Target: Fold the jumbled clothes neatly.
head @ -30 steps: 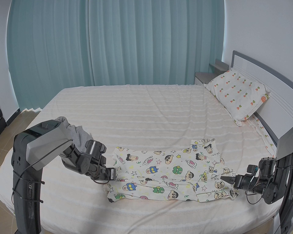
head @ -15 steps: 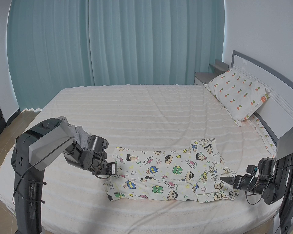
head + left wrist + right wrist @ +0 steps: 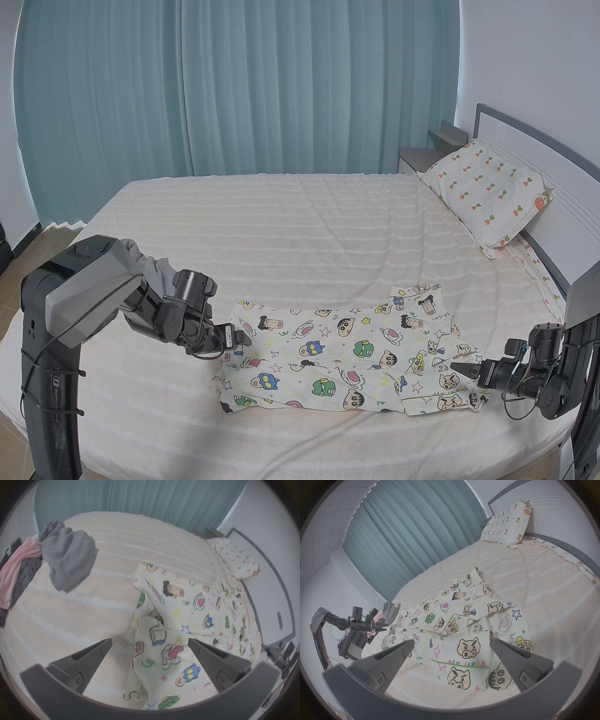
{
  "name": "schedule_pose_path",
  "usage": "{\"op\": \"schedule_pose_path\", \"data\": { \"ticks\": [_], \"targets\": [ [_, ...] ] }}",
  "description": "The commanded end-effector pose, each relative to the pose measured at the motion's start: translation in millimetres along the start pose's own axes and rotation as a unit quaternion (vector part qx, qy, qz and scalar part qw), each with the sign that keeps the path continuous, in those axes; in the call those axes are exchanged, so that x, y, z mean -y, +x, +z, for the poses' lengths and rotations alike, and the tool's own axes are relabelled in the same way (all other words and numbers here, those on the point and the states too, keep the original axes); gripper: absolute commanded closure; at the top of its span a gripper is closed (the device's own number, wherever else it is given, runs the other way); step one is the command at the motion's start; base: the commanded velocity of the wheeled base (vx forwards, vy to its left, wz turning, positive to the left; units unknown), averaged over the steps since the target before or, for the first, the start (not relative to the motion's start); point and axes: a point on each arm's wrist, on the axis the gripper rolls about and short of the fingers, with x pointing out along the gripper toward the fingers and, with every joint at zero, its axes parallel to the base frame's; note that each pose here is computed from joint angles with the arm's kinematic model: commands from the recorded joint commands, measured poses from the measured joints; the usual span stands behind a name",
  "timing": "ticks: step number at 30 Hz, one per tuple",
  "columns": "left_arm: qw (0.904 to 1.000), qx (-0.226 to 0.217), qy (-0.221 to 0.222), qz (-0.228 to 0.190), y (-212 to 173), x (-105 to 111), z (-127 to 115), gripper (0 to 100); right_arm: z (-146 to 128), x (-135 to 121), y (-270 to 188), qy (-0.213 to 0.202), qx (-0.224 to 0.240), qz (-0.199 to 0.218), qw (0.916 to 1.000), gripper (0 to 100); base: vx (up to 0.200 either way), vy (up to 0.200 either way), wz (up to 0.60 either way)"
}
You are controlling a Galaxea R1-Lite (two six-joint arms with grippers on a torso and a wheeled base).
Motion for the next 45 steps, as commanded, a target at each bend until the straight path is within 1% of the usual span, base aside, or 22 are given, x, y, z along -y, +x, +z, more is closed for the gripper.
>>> {"op": "schedule_pose_path", "data": {
  "ticks": [1,4,10,18,22,25,26,27,32,35,39,45],
  "targets": [
    [0.9986,0.041,-0.026,-0.021,-32.6,12.4,16.7,0,0.9,-0.4,-0.1,-0.002,0.004,0.001,1.0000,0,0.000,0.000,0.00],
    [0.9980,0.045,-0.037,-0.025,-36.3,15.0,18.2,0,0.9,-0.4,-0.1,-0.002,0.004,0.001,1.0000,0,0.000,0.000,0.00],
    [0.9981,0.047,-0.033,-0.024,-36.6,18.1,16.2,0,1.0,0.1,0.2,-0.001,0.004,0.001,1.0000,0,0.200,0.000,0.00],
    [0.9965,0.071,-0.025,-0.036,-34.6,21.7,21.6,0,0.8,0.1,0.0,-0.001,0.004,0.001,1.0000,0,0.000,0.000,0.00],
    [0.9967,0.069,-0.026,-0.035,-22.3,21.0,23.6,0,0.6,-0.2,0.1,-0.002,0.003,0.001,1.0000,0,0.000,0.000,0.00],
    [0.9959,0.081,-0.033,-0.022,8.8,17.8,36.3,0,-1.1,-3.8,0.1,-0.004,-0.001,0.006,1.0000,0,0.000,0.000,0.00],
    [0.9960,0.081,-0.034,-0.021,10.3,17.5,36.1,0,-1.4,-3.8,-0.2,-0.004,-0.002,0.005,1.0000,0,0.000,0.000,0.00],
    [0.9964,0.076,-0.033,-0.014,25.2,14.0,36.3,0,-2.3,-4.4,-1.2,-0.005,-0.004,0.005,1.0000,0,0.000,0.000,0.00],
    [0.9963,0.083,-0.021,-0.011,52.4,7.7,46.5,0,-2.9,-4.5,-1.2,-0.004,-0.005,0.006,1.0000,0,0.000,0.000,0.00],
    [0.9972,0.072,-0.019,-0.005,64.5,7.5,49.8,0,-2.6,-4.6,-1.4,-0.006,-0.005,0.005,1.0000,0,0.000,0.000,0.00],
    [0.9972,0.073,-0.016,-0.007,82.1,11.3,58.0,0,-3.3,-4.8,-1.3,-0.005,-0.006,0.005,1.0000,0,0.000,0.000,0.00],
    [0.9983,0.057,-0.012,0.000,98.6,12.6,58.3,0,-3.3,-4.8,-1.3,-0.005,-0.006,0.004,1.0000,0,0.000,0.000,0.00]
  ]
}}
